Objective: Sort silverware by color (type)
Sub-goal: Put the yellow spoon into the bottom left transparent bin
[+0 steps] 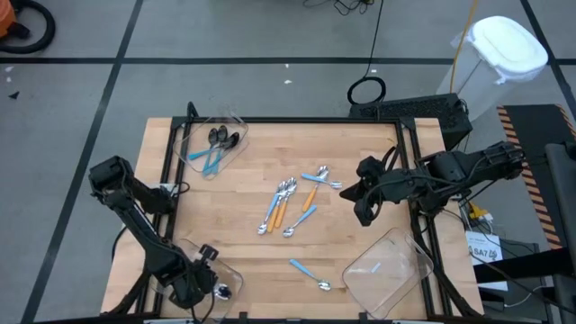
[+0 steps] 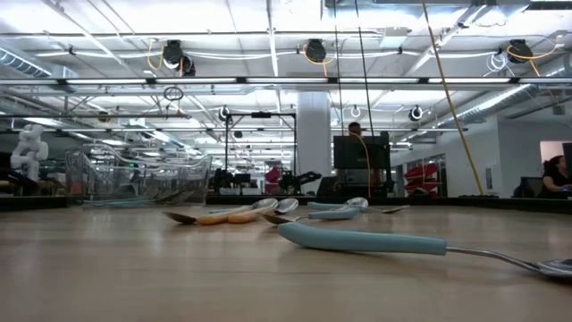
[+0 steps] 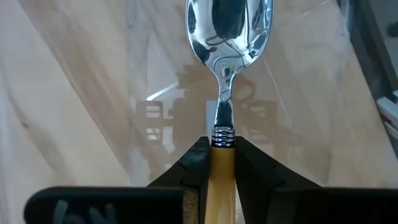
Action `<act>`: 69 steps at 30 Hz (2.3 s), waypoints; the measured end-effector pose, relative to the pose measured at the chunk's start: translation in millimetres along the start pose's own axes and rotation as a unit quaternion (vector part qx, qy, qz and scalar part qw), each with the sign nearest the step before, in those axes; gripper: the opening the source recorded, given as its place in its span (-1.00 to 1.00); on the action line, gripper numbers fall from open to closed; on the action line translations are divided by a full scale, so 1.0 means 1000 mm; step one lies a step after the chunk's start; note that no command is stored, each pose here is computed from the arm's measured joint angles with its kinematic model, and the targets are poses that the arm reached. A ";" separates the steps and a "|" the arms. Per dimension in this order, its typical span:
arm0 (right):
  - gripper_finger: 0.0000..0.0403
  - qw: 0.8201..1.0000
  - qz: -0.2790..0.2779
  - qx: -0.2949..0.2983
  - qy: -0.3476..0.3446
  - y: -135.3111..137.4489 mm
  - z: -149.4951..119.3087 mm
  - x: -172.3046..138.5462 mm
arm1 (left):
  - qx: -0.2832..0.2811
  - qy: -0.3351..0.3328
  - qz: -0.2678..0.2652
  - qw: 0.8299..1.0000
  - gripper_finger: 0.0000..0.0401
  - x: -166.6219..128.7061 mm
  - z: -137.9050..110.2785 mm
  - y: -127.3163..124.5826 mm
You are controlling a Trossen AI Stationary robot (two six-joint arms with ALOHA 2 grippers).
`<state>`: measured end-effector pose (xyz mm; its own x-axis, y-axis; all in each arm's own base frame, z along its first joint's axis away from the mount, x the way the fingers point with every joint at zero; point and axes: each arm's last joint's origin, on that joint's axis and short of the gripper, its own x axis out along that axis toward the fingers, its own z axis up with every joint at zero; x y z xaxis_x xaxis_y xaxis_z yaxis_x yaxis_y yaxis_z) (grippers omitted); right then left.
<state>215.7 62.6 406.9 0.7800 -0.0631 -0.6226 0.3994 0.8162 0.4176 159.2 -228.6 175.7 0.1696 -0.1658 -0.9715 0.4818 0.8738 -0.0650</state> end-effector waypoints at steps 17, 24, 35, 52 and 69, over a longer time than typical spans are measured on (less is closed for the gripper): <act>-1.00 1.000 0.000 0.007 0.000 0.000 0.000 0.000 | -0.004 0.024 0.024 0.999 -0.69 0.030 0.004 -0.002; -1.00 1.000 0.000 0.007 0.000 0.000 0.000 0.000 | -0.031 0.020 0.022 0.999 -0.68 0.030 0.004 -0.003; -1.00 1.000 0.000 0.002 0.000 0.000 0.000 0.000 | -0.039 0.026 0.014 0.999 -0.45 0.027 0.007 -0.005; -1.00 1.000 -0.003 -0.012 -0.002 0.000 0.000 0.001 | -0.004 0.103 0.058 0.993 -0.20 -0.053 0.038 -0.011; -1.00 1.000 -0.025 0.011 0.000 0.003 -0.001 0.013 | -0.102 -0.022 0.236 0.966 -0.20 -0.155 0.087 0.049</act>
<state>226.3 64.8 399.3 0.7592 -0.1041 -0.6425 0.4482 0.7994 0.4001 231.0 -200.2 342.9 0.3673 0.2570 -0.8939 0.1636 0.9282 0.3341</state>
